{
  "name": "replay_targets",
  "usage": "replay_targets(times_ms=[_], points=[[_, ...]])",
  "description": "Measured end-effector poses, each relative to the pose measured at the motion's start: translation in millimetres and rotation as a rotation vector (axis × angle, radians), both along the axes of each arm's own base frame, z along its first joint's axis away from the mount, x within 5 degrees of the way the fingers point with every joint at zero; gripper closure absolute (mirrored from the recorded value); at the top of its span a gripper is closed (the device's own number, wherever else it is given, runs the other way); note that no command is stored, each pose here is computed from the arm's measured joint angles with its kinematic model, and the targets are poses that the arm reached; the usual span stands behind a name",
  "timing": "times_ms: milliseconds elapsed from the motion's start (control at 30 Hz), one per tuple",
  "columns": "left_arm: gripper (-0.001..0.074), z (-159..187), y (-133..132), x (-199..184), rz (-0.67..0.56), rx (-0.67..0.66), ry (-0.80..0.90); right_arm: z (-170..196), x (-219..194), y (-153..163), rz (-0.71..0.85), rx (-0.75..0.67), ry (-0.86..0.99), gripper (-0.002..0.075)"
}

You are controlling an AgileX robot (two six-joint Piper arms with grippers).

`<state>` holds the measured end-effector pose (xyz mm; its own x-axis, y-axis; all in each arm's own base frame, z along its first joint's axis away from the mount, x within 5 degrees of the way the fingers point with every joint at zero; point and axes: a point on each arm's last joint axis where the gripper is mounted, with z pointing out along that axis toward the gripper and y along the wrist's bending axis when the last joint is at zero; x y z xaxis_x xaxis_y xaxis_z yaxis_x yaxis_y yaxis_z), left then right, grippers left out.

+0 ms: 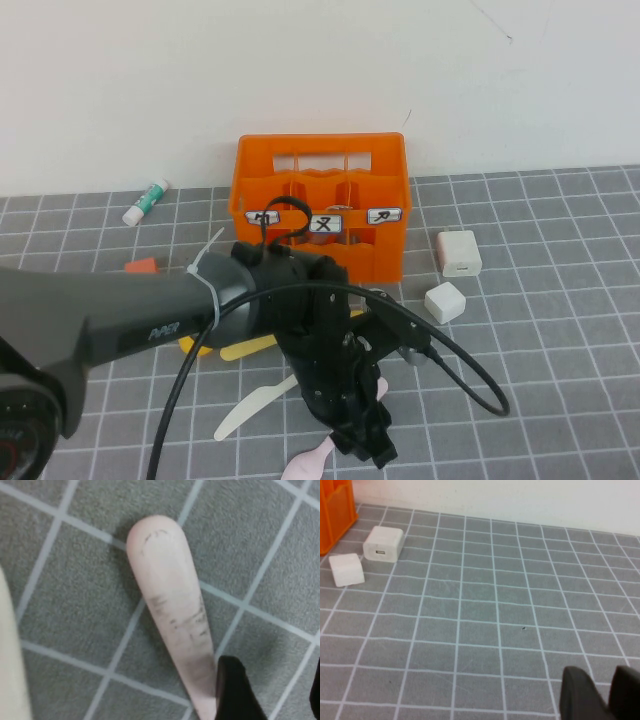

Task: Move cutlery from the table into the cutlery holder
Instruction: Pick up the knife

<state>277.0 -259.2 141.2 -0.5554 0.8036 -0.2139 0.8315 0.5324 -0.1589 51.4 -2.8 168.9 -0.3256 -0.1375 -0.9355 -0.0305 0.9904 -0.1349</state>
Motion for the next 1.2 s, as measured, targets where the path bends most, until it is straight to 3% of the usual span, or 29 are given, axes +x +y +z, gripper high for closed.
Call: replay_targets(times_ms=[700, 1033, 1133, 1200], points=[[0.0412, 15, 3, 5, 0.041, 0.000, -0.075, 0, 0, 0, 0.000, 0.000, 0.000, 0.0581], [0.0414, -8, 3, 7, 0.050, 0.039, -0.035, 0, 0, 0, 0.000, 0.000, 0.000, 0.0581], [0.0450, -8, 2, 8, 0.059, 0.037, -0.036, 0, 0, 0, 0.000, 0.000, 0.000, 0.0581], [0.0515, -8, 2, 9, 0.060, 0.037, -0.038, 0, 0, 0, 0.000, 0.000, 0.000, 0.0581]])
